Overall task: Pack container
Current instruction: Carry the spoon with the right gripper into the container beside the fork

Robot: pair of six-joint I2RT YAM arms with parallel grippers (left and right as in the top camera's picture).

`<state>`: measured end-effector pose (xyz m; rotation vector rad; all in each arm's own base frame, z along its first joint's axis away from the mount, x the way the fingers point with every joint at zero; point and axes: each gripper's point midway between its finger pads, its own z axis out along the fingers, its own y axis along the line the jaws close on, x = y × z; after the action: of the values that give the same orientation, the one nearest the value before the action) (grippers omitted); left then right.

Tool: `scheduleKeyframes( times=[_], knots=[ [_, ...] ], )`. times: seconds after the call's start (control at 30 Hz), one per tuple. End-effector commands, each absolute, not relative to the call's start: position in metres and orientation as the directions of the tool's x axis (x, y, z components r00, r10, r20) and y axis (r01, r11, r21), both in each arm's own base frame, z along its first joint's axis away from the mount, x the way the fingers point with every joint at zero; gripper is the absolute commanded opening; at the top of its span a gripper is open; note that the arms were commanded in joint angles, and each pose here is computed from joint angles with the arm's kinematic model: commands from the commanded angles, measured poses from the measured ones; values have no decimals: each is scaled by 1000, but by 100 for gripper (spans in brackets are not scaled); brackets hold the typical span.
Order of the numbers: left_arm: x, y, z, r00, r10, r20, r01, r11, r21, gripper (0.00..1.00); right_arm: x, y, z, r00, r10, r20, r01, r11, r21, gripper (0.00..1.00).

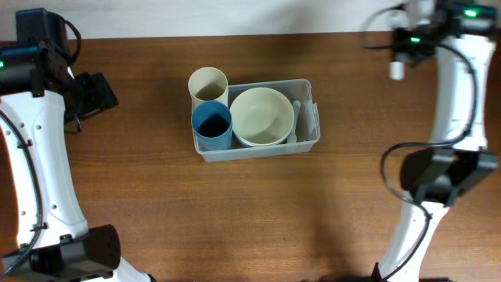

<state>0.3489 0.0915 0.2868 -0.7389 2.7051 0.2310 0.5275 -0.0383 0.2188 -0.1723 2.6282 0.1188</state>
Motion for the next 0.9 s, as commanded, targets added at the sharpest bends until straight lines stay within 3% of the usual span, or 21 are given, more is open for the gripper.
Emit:
scheduleKeyframes(
  times=[0.0,0.3,0.67,0.87],
  knots=[
    [345,94,300,-790,-473,-390,-534,843,60,100,517,17,221,-885,-106,-454,-179,976,120,4],
    [345,94,300,-790,-473,-390,-534,843,60,100,483,132,190,-915,-232,-329,-297,941,161,4],
    [345,94,300,-790,-473,-390,-534,843,60,100,451,133,127,-965,-230,-126,-248,958,145,4],
    [345,94,300,-790,-473,-390,-534,843,60,100,443,132,105,-974,-212,-76,-221,964,147,4]
  ],
)
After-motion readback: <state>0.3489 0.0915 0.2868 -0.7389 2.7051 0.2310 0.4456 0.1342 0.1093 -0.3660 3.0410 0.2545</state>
